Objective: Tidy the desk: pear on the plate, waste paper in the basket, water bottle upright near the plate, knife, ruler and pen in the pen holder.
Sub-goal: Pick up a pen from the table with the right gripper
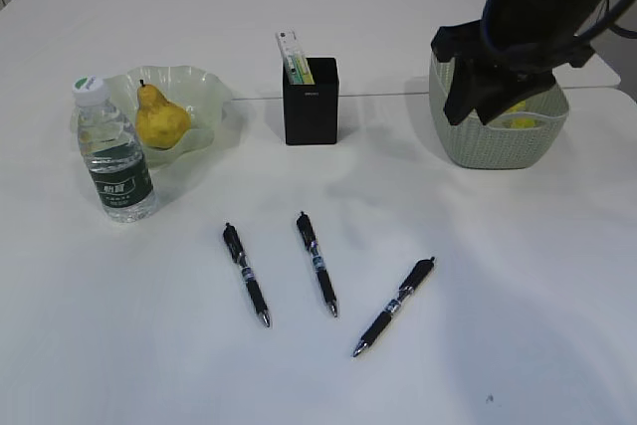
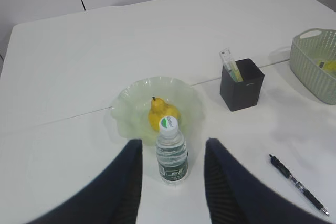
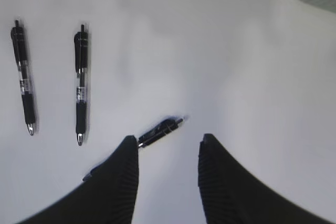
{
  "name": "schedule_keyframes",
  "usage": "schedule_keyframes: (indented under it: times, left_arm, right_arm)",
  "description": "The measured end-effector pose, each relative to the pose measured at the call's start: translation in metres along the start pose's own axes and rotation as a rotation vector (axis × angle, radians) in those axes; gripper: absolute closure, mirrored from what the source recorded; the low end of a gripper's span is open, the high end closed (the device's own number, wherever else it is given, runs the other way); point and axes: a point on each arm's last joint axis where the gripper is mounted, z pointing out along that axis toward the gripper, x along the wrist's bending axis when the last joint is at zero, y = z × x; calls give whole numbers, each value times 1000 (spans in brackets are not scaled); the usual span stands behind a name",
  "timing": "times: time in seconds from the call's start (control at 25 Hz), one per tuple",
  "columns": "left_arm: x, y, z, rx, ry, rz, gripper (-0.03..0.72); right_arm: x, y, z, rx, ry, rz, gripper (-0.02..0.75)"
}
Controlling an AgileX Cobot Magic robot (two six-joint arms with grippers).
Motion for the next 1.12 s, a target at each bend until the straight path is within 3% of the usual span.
schedule_keyframes:
  times: [0.64, 1.12]
  left_arm:
    - [-2, -6, 0, 71, -19, -74, 414]
    - [-3, -8, 0, 87, -32, -88, 414]
  right_arm:
    - [-1, -94, -1, 76, -39, 147, 423]
    - [-2, -99, 0, 87, -41, 180, 424]
